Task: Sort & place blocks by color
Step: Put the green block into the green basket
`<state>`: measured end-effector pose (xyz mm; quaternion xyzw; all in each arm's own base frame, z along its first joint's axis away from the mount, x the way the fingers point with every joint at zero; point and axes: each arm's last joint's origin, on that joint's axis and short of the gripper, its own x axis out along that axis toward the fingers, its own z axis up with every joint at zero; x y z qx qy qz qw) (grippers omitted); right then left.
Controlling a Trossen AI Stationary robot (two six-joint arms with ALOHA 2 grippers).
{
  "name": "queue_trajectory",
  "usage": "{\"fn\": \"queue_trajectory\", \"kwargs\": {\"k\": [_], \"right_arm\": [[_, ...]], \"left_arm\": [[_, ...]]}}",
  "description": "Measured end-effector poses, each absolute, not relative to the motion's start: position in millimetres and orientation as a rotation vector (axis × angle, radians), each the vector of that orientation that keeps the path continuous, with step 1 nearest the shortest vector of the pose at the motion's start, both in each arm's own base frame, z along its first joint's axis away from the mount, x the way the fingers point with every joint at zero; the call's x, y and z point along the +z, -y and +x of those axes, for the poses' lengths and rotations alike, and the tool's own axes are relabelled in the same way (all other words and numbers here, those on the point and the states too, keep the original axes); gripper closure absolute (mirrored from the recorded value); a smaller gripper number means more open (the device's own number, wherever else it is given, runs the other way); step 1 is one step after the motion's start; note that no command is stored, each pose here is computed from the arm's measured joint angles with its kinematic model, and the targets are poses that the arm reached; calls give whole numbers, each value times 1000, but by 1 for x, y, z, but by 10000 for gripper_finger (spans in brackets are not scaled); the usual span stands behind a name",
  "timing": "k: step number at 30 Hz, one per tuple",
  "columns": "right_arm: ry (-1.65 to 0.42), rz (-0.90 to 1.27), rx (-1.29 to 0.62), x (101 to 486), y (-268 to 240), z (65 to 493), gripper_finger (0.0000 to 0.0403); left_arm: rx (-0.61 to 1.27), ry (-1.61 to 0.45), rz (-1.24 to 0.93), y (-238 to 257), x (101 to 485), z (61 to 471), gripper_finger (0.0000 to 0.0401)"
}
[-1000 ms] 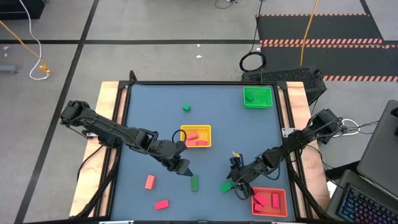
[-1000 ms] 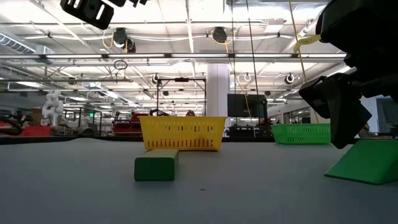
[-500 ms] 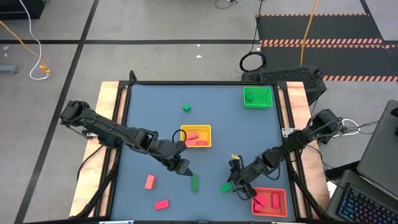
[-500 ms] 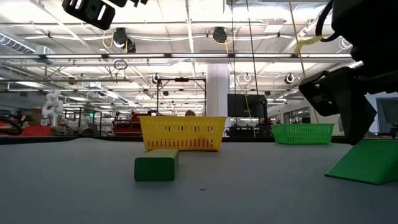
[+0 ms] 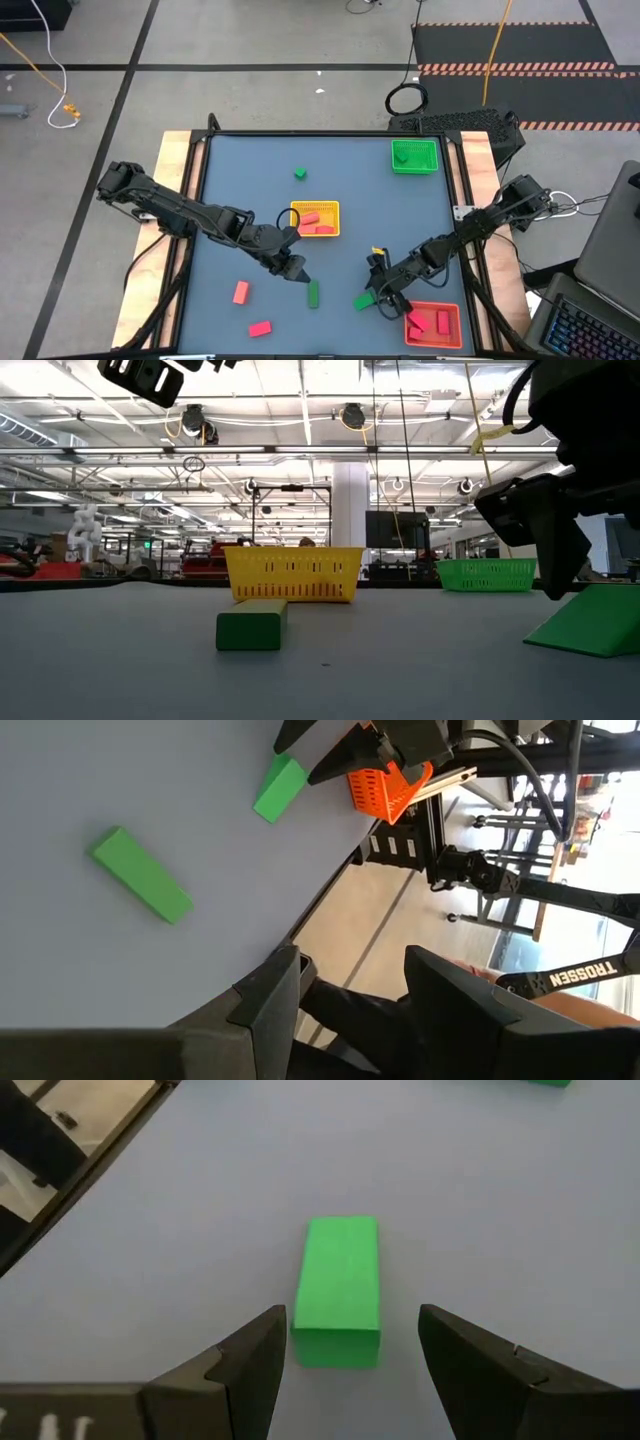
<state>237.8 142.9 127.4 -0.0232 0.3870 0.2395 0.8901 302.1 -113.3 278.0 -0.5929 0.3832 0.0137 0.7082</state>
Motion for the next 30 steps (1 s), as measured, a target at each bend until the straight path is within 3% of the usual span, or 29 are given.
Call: {"fn": "queue_trajectory", "kwargs": {"k": [12,24,30], "right_arm": [[-810,-26,544,116,-148,242,179],[-770,-14,470,112,-148,247,180],[-796,18,471,111,-148,246,222]], "left_arm": [[51,-836,-1325,113,278,302,217],[49,-845,-1332,117,278,301,217],[48,-845,-1324,116,278,301,217]]}}
